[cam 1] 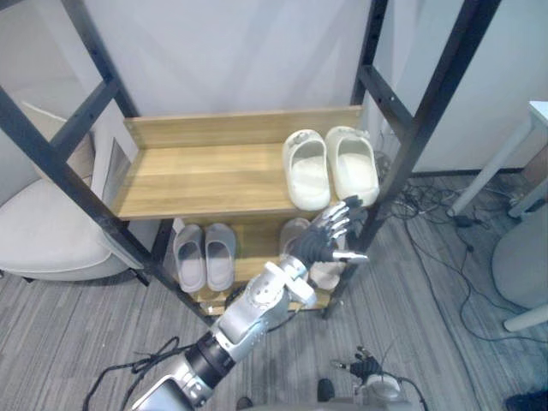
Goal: Organize the slippers on the shoe rack
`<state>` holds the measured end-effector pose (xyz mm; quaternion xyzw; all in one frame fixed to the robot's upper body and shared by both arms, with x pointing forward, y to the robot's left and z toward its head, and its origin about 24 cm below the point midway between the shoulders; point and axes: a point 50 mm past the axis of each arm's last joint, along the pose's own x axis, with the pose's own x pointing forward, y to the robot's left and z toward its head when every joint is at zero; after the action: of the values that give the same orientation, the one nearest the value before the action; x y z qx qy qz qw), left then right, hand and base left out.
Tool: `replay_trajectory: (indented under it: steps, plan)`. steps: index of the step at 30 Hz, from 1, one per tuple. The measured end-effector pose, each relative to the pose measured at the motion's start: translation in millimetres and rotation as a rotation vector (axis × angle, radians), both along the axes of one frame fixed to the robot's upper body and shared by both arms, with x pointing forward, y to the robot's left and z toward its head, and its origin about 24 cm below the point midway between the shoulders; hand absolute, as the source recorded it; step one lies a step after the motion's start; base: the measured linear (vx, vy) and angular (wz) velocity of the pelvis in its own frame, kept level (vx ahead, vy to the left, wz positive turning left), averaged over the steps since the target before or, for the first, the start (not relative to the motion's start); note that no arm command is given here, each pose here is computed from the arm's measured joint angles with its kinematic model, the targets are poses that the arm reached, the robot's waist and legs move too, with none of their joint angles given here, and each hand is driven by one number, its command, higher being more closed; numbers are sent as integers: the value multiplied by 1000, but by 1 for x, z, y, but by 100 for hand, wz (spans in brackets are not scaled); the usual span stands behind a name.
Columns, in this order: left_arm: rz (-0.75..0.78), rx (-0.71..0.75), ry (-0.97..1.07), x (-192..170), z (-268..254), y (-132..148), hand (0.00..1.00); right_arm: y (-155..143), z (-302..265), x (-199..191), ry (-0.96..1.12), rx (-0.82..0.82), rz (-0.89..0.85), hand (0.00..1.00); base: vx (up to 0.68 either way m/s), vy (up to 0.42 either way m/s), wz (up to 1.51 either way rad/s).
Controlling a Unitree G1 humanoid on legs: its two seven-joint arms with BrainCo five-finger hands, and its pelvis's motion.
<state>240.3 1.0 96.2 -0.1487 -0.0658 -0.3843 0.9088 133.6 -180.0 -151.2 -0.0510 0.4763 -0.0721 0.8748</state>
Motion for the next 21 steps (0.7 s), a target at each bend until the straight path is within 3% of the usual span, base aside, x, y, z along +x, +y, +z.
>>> replay_trajectory:
  steps: [7, 13, 21]
  plan:
    - [30, -28, -21, 2, 7, 5, 0, 2, 0, 0, 1, -3, 18, 0, -13, -8, 8]
    - [254, -116, -37, 20, 21, 37, 0, 2, 0, 0, 2, -5, 14, 0, 0, 0, 0]
    - [443, -105, 24, 36, 7, 64, 0, 2, 0, 0, -1, -15, -1, 0, -20, -4, 0]
